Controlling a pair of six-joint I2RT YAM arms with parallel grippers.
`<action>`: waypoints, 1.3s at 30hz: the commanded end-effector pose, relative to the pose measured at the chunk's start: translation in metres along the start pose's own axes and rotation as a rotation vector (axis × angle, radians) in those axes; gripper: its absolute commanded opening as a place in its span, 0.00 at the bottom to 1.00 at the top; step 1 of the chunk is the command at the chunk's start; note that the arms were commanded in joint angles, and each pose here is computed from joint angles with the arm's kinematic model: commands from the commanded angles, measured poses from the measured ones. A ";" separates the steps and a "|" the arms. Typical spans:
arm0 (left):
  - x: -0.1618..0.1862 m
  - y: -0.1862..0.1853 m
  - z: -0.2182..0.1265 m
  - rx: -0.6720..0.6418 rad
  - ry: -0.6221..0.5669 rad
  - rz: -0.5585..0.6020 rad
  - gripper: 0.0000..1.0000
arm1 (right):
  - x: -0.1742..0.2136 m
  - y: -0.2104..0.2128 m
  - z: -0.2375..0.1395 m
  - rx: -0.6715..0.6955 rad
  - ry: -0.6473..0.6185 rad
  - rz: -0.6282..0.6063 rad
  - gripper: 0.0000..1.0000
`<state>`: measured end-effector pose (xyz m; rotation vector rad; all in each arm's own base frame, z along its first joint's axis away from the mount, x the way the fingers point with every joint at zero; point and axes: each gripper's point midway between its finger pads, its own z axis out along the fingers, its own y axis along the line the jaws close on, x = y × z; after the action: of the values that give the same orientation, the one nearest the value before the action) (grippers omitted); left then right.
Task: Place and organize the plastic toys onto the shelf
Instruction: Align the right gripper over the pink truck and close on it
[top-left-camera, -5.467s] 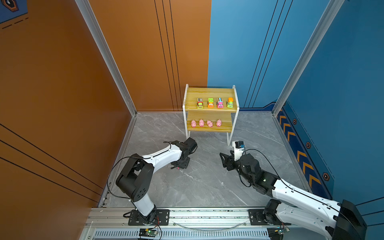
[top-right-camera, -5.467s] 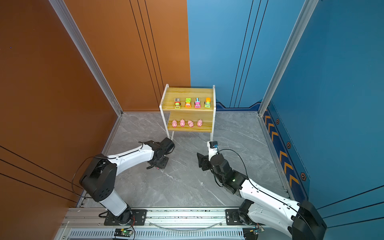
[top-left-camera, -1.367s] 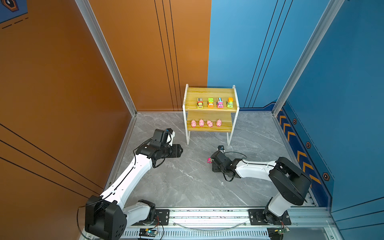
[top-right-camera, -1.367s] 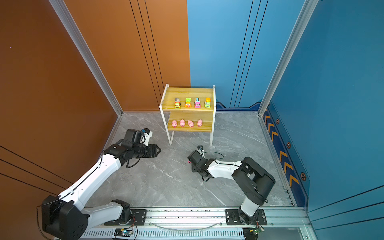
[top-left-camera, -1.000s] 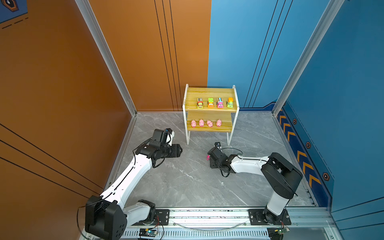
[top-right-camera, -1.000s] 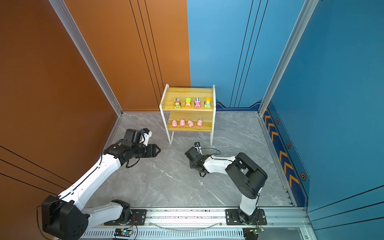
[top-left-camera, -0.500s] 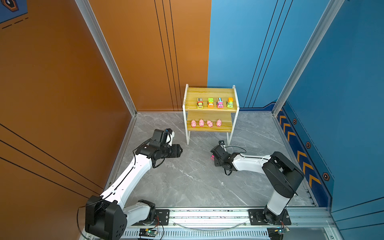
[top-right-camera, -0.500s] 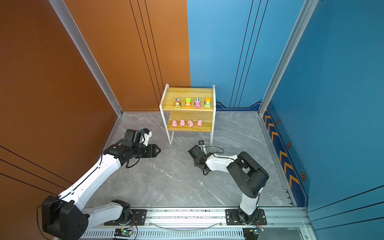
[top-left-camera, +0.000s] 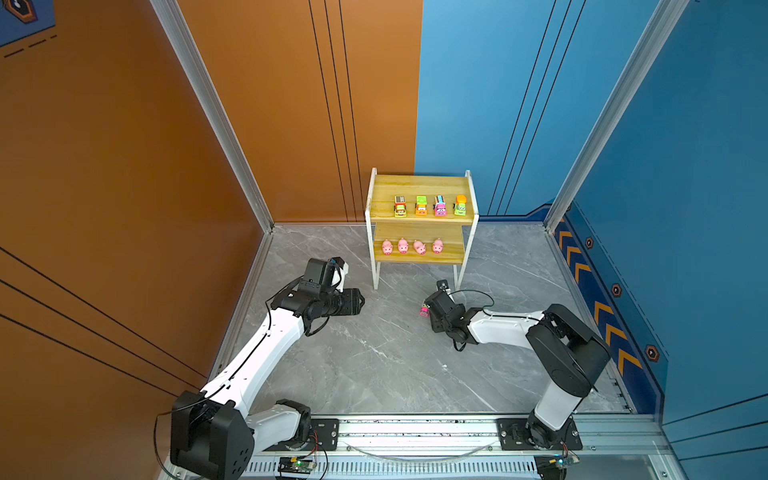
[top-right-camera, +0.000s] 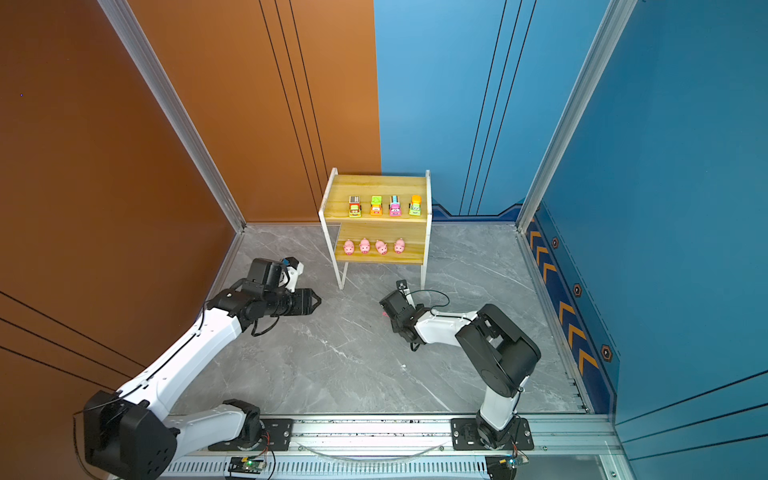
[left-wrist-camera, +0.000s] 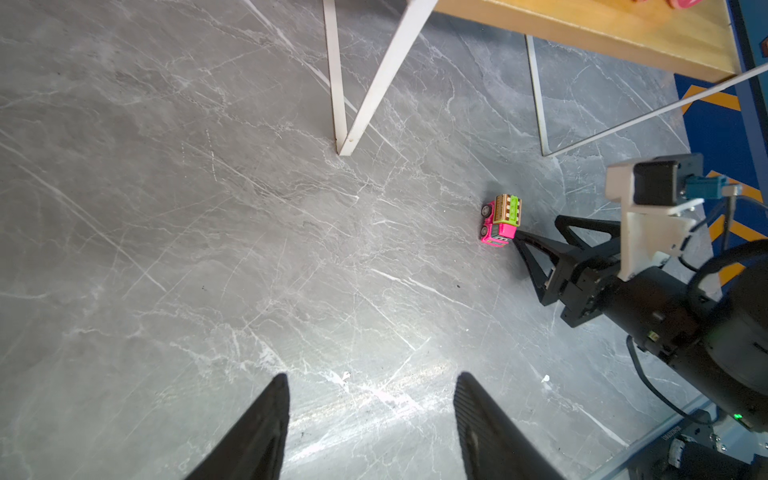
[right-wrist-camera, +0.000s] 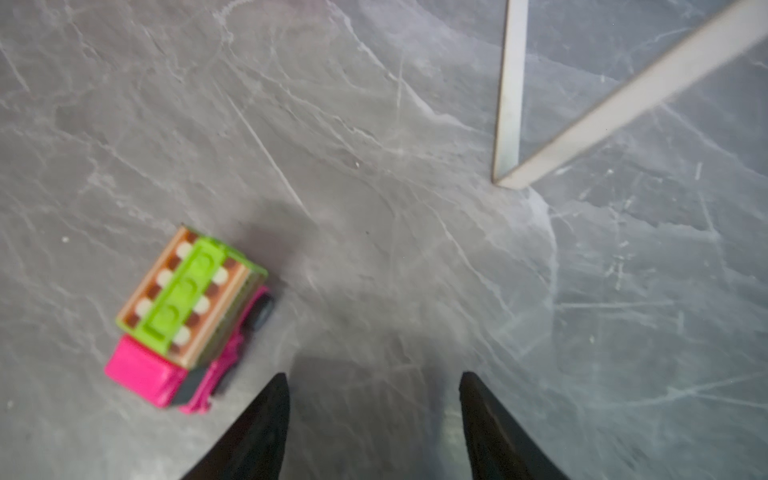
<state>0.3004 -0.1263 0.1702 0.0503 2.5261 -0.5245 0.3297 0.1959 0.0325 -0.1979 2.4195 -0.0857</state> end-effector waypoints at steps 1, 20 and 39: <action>0.002 0.001 0.002 0.005 0.001 0.009 0.65 | -0.014 -0.014 -0.026 0.010 -0.078 0.070 0.66; 0.011 -0.023 -0.012 0.034 -0.024 0.071 0.66 | -0.051 0.059 -0.033 0.042 -0.106 0.353 0.69; 0.013 -0.035 -0.019 0.067 -0.036 0.100 0.66 | -0.036 0.067 0.017 0.124 0.022 0.336 0.55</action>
<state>0.2786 -0.1533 0.1908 0.1855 2.4557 -0.5668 0.3600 0.2704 0.0438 0.2604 2.3934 -0.0516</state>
